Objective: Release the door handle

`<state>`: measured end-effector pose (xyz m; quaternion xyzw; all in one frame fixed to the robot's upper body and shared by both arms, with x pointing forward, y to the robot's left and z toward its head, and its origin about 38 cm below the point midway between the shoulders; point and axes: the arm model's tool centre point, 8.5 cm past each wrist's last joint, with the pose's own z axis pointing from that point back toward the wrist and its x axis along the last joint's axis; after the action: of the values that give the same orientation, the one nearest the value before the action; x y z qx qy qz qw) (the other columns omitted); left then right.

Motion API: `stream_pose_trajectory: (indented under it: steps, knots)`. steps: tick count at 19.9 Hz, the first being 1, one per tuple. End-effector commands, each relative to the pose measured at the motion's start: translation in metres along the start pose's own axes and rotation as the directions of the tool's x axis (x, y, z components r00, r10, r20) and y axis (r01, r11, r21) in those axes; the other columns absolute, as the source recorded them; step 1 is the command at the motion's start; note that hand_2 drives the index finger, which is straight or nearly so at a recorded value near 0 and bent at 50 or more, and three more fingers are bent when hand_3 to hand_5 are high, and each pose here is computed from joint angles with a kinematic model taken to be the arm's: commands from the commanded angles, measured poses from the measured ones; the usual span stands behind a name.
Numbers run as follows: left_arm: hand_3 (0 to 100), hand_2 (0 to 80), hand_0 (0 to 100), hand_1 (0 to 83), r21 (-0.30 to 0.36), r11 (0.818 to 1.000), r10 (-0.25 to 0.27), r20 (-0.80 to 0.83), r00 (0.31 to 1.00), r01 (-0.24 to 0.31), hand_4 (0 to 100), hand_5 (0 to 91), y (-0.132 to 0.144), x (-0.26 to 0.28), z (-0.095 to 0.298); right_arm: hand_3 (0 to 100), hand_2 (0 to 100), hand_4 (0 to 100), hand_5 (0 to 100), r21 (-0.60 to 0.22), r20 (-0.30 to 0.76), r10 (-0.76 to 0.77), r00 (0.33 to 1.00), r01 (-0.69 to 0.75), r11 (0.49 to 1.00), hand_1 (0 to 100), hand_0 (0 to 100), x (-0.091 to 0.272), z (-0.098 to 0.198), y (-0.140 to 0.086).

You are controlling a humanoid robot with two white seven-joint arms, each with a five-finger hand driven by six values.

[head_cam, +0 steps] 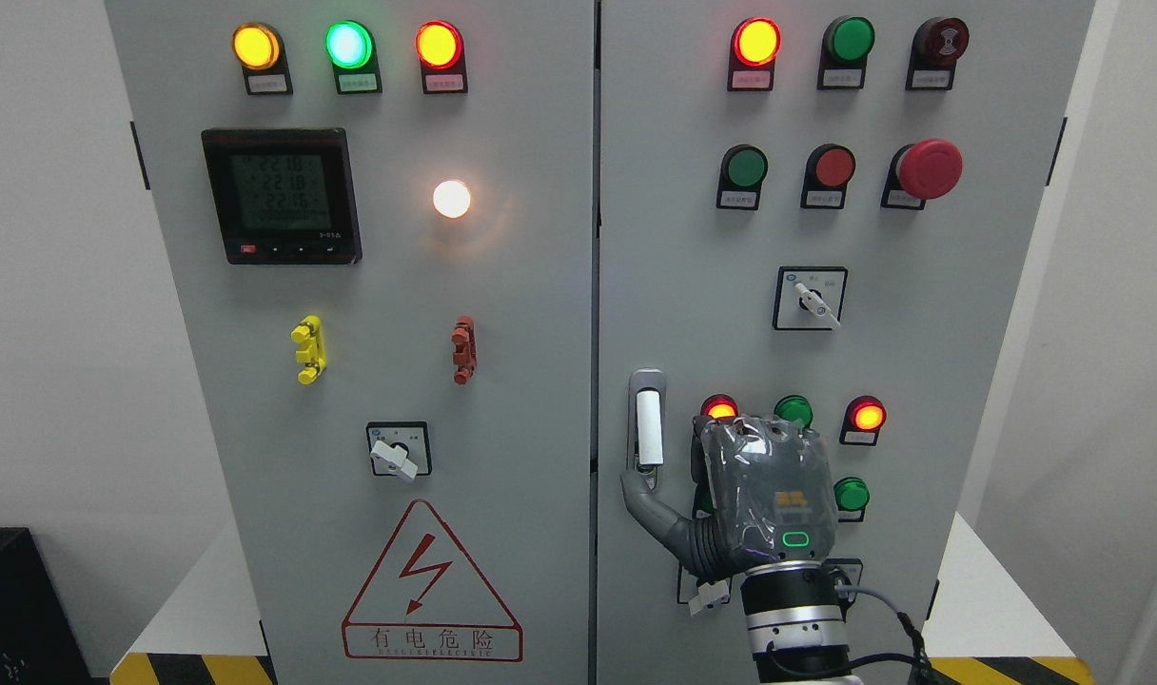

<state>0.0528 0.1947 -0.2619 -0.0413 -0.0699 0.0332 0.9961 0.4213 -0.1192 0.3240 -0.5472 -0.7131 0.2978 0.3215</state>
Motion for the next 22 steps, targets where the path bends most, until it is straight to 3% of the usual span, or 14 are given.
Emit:
stream_pose_trajectory:
  steps: [1,13,15,22]
  knots:
    - [9,2.6,0,0.0,-0.003,1.0,-0.021,0.015,1.0,0.021,1,0.0,-0.0007,0.0053,-0.0005,100,82,100,97,0.014,-0.006,0.007,1.0,-0.007,1.0,34,7,-0.0022,-0.0068,0.0059]
    - [9,2.5,0,0.0,-0.003,1.0,-0.021,0.016,1.0,0.021,1,0.0,-0.0007,0.0058,-0.0006,100,82,100,97,0.011,-0.015,0.005,1.0,-0.005,1.0,34,12,-0.0042,-0.0077,0.0054]
    - [9,2.4,0,0.0,-0.003,1.0,-0.021,0.016,1.0,0.021,1,0.0,-0.0007,0.0058,-0.0006,100,82,100,97,0.009,-0.023,0.005,1.0,-0.005,1.0,34,18,-0.0054,-0.0073,0.0048]
    - [9,2.3,0,0.0,-0.003,1.0,-0.021,0.016,1.0,0.021,1,0.0,-0.0007,0.0058,-0.0006,100,82,100,97,0.004,-0.037,-0.01,0.999,0.011,1.0,33,23,-0.0065,-0.007,0.0035]
